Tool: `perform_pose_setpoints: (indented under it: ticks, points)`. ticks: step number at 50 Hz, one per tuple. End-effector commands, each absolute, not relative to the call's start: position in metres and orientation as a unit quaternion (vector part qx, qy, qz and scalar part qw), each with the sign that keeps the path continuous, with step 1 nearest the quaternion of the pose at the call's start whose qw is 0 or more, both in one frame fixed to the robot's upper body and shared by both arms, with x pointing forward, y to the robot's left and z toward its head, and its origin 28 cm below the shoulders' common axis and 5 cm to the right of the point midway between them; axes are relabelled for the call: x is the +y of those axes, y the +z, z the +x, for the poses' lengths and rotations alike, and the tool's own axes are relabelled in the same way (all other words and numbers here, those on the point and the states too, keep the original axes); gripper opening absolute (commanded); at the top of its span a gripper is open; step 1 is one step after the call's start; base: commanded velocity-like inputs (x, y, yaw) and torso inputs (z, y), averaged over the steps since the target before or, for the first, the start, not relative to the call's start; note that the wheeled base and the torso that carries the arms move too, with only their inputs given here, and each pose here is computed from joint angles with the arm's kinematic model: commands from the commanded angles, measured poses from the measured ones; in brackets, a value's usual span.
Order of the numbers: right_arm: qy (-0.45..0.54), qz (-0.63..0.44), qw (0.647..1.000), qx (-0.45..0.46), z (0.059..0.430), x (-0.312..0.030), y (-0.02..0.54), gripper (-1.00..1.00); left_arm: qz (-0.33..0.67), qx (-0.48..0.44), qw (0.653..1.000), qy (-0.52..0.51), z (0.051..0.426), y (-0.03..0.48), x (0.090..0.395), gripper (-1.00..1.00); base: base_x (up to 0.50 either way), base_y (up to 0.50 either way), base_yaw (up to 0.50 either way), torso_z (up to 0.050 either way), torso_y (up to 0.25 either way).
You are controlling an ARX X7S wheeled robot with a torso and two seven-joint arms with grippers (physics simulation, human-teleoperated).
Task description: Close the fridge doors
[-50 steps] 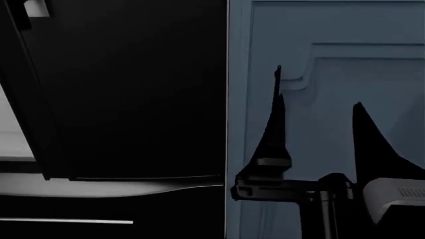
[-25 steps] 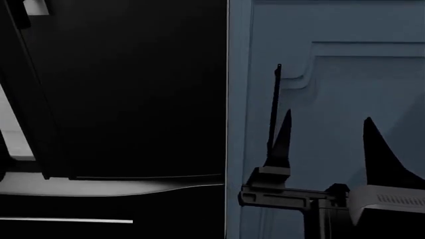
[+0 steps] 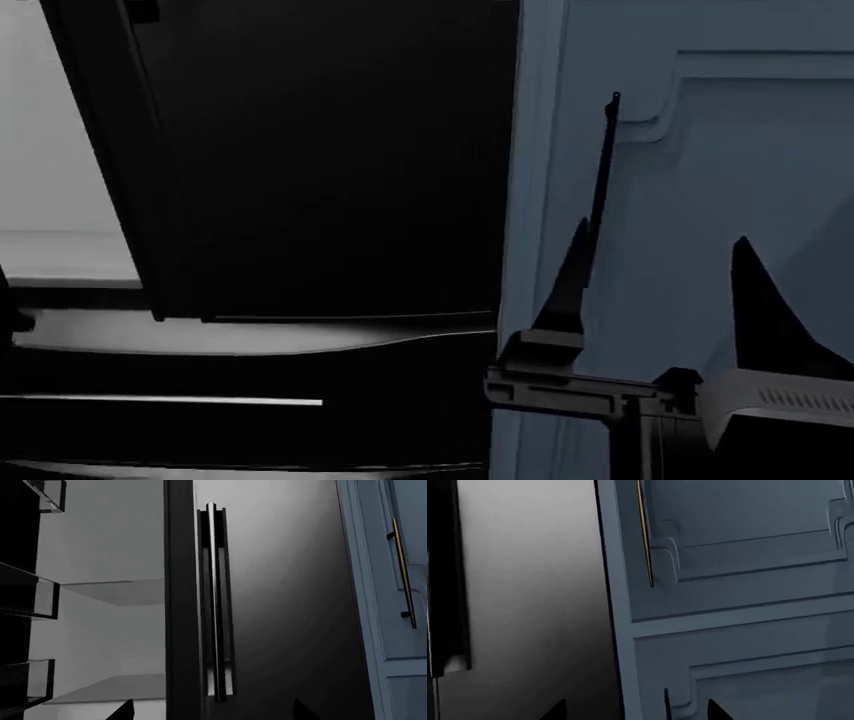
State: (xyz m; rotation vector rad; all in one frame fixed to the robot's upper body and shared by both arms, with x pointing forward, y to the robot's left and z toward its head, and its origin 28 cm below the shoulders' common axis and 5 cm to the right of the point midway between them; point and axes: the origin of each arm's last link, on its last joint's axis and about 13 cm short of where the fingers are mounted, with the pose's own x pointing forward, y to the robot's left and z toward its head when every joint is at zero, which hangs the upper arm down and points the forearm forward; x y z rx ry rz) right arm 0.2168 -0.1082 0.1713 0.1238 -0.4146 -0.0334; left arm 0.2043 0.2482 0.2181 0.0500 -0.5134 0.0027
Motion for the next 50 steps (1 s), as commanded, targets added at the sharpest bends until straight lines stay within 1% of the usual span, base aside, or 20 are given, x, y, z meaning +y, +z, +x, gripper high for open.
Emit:
perform_pose_setpoints:
  ticks: [1,32,50]
  points:
    - [-0.014,0.065,0.976,-0.206,0.2155,-0.1084,0.1718,1.00,0.024,-0.254,0.967,0.006,0.2044,0.2178,0.2482,1.00,-0.23,0.41,0.00,0.000,0.000]
    - [-0.009,0.072,0.976,-0.206,0.2163,-0.1083,0.1705,1.00,0.014,-0.254,0.967,0.014,0.2042,0.2152,0.2498,1.00,-0.23,0.41,0.00,0.000,0.000]
    - [-0.004,0.067,0.977,-0.205,0.2157,-0.1081,0.1694,1.00,0.015,-0.250,0.968,0.013,0.2048,0.2160,0.2493,1.00,-0.12,0.44,0.00,0.000,0.000]
